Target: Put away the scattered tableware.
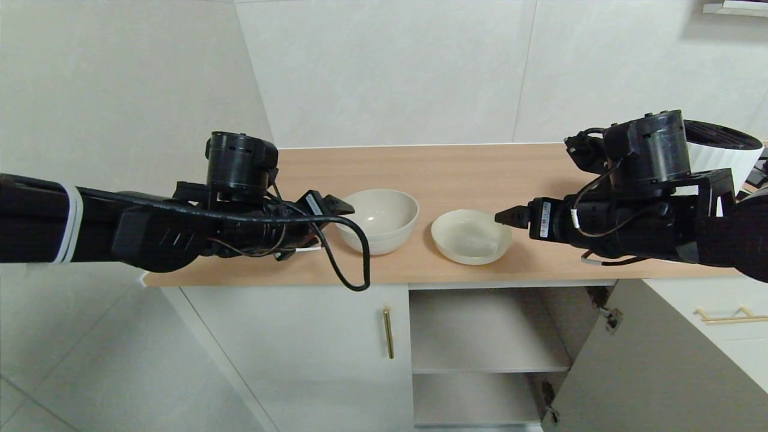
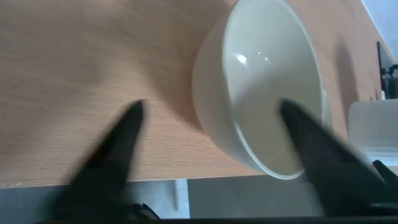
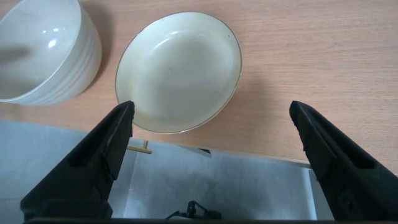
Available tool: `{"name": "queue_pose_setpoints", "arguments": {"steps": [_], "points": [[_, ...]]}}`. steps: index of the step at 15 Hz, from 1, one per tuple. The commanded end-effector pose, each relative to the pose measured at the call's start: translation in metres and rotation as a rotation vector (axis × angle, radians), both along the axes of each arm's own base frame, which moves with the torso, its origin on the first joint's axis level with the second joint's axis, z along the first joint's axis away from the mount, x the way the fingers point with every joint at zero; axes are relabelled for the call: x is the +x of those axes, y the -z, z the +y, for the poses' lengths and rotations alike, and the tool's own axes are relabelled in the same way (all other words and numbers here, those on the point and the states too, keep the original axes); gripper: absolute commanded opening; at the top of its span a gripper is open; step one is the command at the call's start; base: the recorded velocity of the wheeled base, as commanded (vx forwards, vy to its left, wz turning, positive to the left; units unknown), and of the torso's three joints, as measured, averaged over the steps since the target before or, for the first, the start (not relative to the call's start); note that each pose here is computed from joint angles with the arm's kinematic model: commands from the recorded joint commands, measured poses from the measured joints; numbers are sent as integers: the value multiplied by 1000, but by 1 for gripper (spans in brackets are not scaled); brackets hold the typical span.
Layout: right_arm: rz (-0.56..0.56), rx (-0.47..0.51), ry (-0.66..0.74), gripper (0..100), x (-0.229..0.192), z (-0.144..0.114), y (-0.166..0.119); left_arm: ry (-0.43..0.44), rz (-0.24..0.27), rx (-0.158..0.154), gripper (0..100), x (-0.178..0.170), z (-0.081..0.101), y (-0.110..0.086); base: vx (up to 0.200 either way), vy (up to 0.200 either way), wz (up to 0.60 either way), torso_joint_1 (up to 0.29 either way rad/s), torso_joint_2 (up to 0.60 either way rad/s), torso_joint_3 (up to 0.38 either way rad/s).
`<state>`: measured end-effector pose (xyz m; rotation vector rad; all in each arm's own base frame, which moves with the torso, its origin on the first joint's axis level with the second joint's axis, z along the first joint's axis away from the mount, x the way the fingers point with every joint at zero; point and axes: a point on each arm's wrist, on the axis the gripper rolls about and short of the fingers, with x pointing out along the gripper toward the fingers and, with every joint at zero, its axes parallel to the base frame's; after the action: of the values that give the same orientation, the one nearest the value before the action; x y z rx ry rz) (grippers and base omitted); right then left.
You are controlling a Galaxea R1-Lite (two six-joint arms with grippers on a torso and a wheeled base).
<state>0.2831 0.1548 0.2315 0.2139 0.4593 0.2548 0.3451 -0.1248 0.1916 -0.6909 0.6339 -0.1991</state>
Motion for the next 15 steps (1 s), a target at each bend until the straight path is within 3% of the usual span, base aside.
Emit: {"name": "queue_pose_setpoints", "arguments": {"steps": [1,10,15], "points": [[-1,0,0,100,0,0,0,2,9,3,0,1,-1,3,0,0,0,0,0,0],[6,-13,15,100,3,1,4,3,-8,-4,0,-3,0,-4,0,0,0,0,0,0],[25,-101,136,100,24,11,27,4,-19,-8,0,-6,1,-9,0,0,0,0,0,0]]}}
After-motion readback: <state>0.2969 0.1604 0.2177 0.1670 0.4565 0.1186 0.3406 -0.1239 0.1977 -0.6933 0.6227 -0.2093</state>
